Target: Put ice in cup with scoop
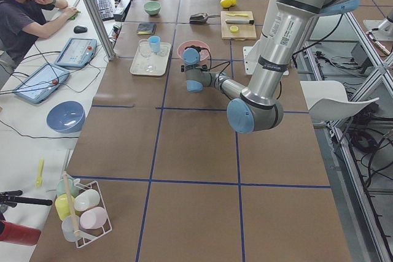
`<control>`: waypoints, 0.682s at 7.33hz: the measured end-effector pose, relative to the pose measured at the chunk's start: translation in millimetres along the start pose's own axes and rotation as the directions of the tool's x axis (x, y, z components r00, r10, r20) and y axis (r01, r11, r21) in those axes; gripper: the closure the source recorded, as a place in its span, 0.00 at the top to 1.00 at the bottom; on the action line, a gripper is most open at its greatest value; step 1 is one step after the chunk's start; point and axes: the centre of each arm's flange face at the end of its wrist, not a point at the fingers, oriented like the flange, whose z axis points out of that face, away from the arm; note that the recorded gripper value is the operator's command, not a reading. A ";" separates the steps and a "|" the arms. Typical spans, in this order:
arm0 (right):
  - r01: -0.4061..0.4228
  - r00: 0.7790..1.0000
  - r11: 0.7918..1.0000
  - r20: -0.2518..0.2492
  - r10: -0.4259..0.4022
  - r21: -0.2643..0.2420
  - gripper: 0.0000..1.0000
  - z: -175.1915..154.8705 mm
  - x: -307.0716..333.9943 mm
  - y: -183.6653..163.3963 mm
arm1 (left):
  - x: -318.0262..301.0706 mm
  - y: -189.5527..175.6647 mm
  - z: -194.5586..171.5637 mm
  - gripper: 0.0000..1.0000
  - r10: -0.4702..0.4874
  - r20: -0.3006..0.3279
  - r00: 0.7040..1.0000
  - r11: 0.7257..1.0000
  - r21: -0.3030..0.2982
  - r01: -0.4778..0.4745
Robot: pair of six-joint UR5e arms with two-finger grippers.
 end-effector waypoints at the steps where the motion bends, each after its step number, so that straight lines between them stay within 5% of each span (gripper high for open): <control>1: -0.010 1.000 1.000 0.015 0.010 0.004 1.00 -1.0 -3.9 -3.3 | 0.4 5.5 3.9 1.00 0.005 0.000 1.000 1.000 0.027 -0.005; 5: -0.008 0.999 1.000 0.032 0.008 0.017 1.00 -6.6 -13.4 -5.2 | 15.9 1.7 18.8 1.00 0.056 0.066 0.996 0.988 0.140 -0.065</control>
